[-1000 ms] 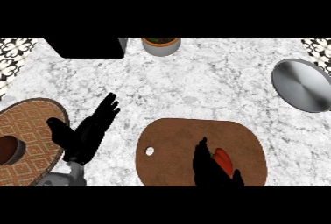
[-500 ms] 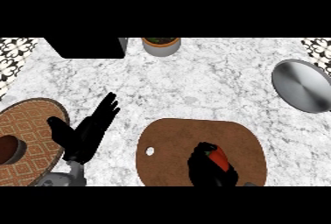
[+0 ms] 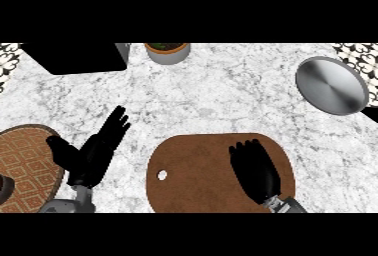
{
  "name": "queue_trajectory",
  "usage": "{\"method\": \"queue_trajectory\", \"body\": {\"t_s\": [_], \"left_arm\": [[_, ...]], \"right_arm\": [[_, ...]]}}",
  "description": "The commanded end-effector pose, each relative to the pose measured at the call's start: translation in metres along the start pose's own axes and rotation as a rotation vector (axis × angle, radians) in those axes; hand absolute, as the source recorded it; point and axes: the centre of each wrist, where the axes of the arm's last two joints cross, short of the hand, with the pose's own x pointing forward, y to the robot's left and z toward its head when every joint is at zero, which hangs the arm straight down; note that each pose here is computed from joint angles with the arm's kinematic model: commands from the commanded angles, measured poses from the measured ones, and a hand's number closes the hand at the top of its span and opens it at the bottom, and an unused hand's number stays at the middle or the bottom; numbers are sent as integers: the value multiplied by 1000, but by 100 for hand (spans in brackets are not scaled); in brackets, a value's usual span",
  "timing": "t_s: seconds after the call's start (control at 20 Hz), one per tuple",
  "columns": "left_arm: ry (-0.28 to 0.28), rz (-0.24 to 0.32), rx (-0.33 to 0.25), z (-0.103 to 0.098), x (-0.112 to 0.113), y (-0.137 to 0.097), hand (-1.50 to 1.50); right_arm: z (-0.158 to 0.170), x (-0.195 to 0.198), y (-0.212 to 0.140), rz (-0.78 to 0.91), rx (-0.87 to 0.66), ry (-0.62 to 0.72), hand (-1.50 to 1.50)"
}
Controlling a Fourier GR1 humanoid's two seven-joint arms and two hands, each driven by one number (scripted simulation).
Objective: Pick the bell pepper from the cutting board and place it in the pan
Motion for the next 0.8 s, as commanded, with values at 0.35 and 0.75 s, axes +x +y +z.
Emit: {"method": "queue_trajectory", "body": {"t_s": [0.35,0.75], "left_arm": [[21,-14,-33,5,-5,5,0],[18,-26,-62,5,16,7,0]], "right_arm": [[5,-68,-37,-712,-364,624,150],[5,-127,-32,-1033,-523,692,150]]}}
